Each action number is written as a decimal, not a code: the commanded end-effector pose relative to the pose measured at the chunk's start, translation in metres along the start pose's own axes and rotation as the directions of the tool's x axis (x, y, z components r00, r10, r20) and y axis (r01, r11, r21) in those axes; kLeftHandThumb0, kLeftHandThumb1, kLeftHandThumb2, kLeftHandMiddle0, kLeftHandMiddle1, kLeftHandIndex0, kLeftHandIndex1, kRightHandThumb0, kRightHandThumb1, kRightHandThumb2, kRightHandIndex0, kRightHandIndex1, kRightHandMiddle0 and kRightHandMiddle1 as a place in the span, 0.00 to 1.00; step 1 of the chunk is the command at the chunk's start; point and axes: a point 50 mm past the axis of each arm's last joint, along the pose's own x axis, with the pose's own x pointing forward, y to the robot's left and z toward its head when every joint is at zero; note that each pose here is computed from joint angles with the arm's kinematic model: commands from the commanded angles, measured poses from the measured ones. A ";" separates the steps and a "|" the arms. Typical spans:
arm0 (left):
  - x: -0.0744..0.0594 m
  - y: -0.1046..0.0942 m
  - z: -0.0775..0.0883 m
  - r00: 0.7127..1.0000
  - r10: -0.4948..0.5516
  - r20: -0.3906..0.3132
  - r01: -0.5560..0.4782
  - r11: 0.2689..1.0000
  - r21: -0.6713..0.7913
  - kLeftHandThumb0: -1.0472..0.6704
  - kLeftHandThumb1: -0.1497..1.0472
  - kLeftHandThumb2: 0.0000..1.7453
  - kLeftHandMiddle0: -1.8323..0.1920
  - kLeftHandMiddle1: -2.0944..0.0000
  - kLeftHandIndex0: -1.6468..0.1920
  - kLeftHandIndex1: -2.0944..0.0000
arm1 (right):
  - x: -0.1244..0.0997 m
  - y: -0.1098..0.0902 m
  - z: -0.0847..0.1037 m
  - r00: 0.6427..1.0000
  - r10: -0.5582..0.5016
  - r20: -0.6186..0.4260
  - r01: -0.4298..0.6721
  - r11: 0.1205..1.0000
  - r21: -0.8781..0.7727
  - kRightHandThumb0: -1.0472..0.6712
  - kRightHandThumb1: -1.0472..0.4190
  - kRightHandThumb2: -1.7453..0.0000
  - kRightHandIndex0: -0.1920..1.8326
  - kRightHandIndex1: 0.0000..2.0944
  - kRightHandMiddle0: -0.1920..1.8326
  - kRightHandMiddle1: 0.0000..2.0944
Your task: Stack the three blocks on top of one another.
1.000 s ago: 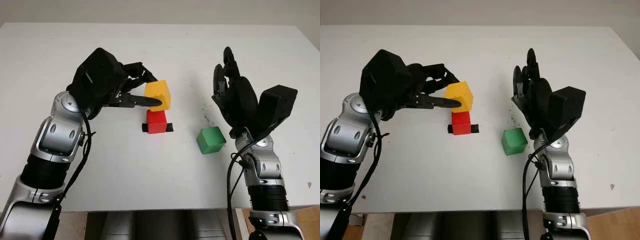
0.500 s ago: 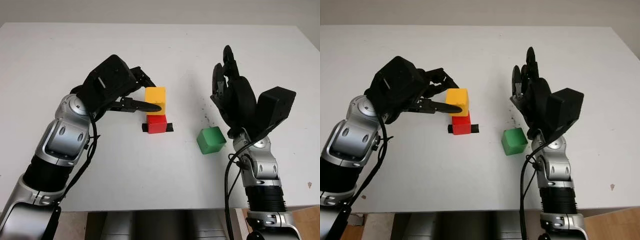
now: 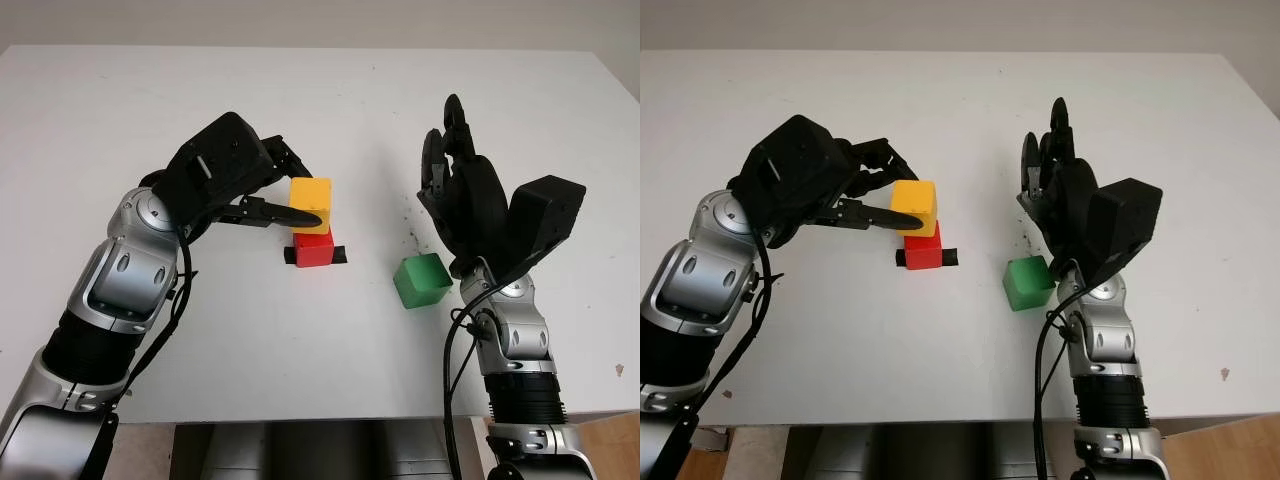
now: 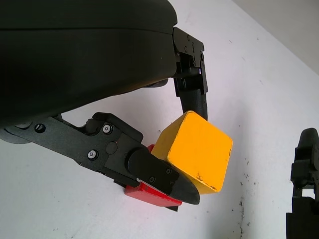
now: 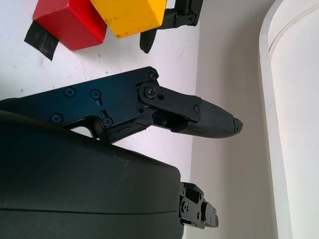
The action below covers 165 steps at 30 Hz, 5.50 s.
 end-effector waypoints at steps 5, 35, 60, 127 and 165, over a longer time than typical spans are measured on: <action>-0.002 0.001 0.009 0.999 0.010 0.031 -0.011 1.000 0.012 0.40 0.99 0.03 0.80 0.97 0.77 0.15 | -0.003 -0.001 0.000 1.000 -0.006 0.005 0.006 1.000 0.004 0.25 0.00 0.63 0.00 0.00 0.00 0.00; 0.002 -0.009 0.004 1.000 -0.012 0.012 0.012 0.999 0.038 0.39 0.99 0.03 0.82 0.98 0.80 0.12 | -0.004 -0.002 0.001 1.000 -0.008 0.003 0.008 1.000 0.003 0.25 0.00 0.63 0.00 0.00 0.00 0.00; -0.001 -0.014 0.004 0.999 -0.027 0.025 0.025 0.996 0.091 0.29 0.97 0.03 0.83 0.98 0.91 0.46 | -0.004 -0.002 0.003 1.000 -0.014 -0.006 0.014 1.000 0.005 0.24 0.00 0.63 0.00 0.00 0.00 0.00; -0.058 0.007 -0.119 0.891 0.454 -0.001 -0.391 0.766 -0.509 0.16 1.00 0.34 1.00 0.99 0.99 0.99 | -0.030 -0.054 0.117 0.966 0.201 -0.161 -0.241 0.491 -0.837 0.33 0.18 0.97 0.31 0.07 0.33 0.04; -0.055 -0.009 -0.112 0.880 0.474 -0.028 -0.396 0.701 -0.594 0.17 1.00 0.33 1.00 1.00 1.00 0.99 | -0.068 -0.008 0.058 0.914 0.254 -0.317 -0.267 -0.215 -0.940 0.21 0.17 0.97 0.27 0.03 0.37 0.04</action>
